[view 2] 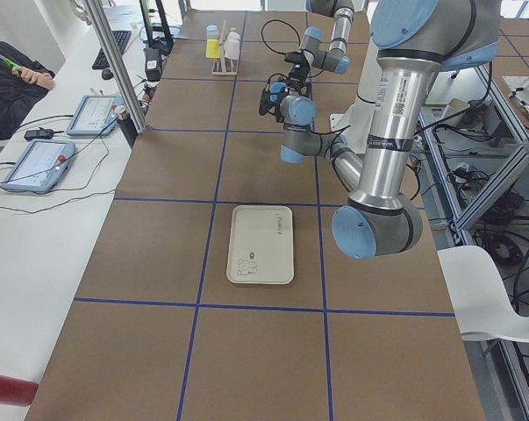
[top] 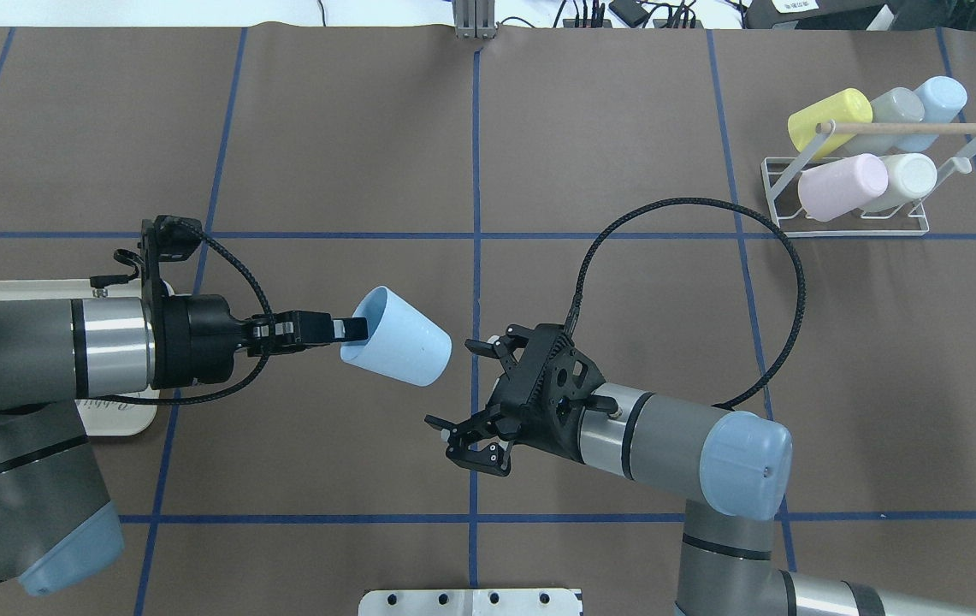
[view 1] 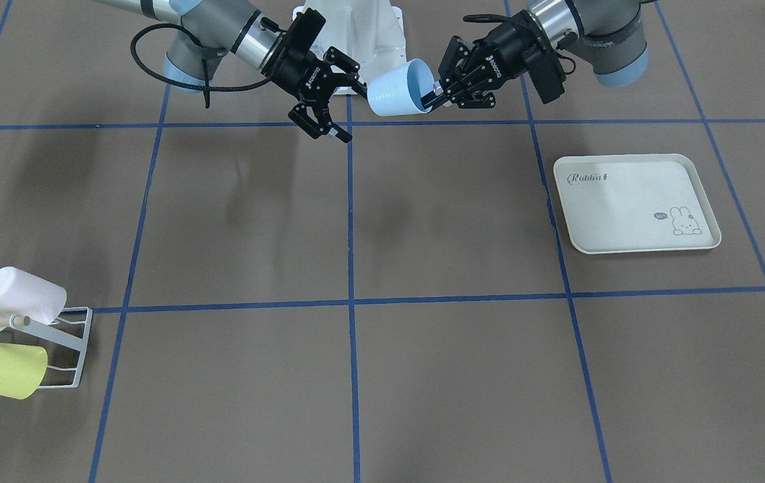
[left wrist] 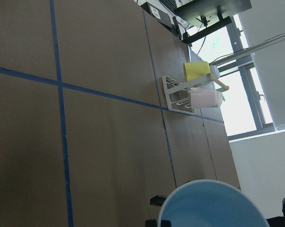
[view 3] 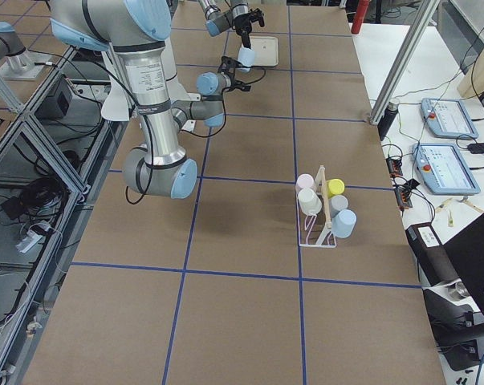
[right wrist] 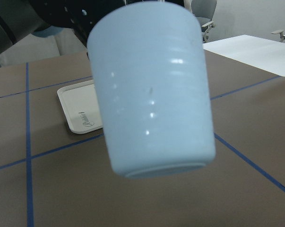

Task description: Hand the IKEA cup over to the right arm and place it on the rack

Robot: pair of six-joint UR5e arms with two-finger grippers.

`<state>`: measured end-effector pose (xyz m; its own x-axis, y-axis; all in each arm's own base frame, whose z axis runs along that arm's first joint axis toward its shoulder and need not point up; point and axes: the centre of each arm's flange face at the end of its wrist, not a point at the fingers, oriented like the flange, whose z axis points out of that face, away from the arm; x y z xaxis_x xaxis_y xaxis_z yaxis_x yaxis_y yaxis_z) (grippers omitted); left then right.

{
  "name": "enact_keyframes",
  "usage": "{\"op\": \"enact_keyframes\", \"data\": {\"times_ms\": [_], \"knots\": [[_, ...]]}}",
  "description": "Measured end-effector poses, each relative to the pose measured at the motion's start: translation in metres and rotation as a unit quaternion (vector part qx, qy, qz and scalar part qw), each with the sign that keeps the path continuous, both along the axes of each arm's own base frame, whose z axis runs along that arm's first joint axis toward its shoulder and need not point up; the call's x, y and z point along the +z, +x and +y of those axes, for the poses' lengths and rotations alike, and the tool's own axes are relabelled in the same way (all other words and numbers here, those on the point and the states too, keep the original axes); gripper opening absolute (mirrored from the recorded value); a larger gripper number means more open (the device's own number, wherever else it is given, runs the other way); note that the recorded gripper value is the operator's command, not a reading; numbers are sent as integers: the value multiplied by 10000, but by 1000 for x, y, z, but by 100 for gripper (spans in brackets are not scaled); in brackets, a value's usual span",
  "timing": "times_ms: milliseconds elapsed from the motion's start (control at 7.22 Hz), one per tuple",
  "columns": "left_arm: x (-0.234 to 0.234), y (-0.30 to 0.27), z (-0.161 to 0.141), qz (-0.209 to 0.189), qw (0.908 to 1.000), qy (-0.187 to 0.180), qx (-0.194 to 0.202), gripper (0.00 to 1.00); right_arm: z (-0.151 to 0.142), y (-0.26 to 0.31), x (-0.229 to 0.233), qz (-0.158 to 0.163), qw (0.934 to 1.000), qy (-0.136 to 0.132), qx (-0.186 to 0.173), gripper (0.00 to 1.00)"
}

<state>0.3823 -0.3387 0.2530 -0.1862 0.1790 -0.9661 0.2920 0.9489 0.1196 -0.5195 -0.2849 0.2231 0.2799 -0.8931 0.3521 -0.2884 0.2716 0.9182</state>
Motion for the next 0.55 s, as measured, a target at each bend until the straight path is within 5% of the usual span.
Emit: {"op": "enact_keyframes", "data": {"times_ms": [554], "knots": [[4, 20, 2, -63, 10000, -29, 38, 0, -1, 1, -3, -30, 10000, 3, 46, 98]]}}
